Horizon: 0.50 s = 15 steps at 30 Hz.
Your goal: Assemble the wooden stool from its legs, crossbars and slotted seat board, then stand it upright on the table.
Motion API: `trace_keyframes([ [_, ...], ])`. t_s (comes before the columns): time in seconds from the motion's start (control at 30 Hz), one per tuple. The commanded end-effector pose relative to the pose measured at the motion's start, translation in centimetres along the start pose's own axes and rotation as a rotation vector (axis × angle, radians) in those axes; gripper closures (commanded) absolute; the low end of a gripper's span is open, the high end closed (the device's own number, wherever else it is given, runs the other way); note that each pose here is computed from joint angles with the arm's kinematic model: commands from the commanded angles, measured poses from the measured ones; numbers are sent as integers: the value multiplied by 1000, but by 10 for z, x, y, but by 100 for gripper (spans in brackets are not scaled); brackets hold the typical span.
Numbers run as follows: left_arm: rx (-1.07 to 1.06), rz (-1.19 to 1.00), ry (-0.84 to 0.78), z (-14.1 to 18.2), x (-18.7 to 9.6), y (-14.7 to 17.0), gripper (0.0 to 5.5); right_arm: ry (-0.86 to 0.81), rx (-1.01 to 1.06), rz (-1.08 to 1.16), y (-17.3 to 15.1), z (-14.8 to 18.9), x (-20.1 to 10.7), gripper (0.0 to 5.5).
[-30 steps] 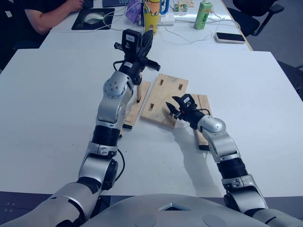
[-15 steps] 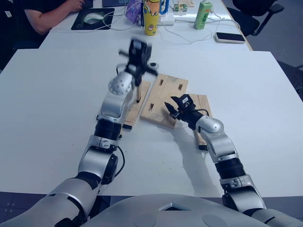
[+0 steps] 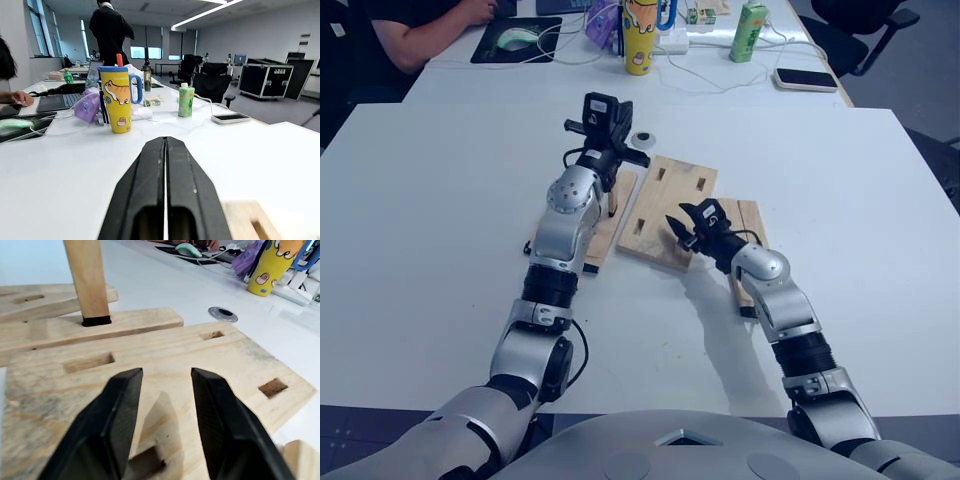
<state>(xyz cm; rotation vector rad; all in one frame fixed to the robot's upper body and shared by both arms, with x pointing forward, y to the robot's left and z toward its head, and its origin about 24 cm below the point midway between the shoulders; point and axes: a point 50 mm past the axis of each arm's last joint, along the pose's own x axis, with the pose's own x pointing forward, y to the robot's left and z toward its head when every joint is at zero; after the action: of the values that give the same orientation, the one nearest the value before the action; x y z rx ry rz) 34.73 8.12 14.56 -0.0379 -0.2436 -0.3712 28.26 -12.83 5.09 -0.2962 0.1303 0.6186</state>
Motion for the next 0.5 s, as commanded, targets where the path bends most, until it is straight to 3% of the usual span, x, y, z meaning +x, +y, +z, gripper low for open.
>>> trace_keyframes([
  [0.03,50,32,-223,37,0,17,548,-64,-11,-38,5,8,3,370],
  [0.27,77,-8,-398,86,7,17,548,-53,1,1,21,2,4,370],
  [0.5,5,-103,-238,53,5,-6,548,-41,8,5,19,0,4,370],
])
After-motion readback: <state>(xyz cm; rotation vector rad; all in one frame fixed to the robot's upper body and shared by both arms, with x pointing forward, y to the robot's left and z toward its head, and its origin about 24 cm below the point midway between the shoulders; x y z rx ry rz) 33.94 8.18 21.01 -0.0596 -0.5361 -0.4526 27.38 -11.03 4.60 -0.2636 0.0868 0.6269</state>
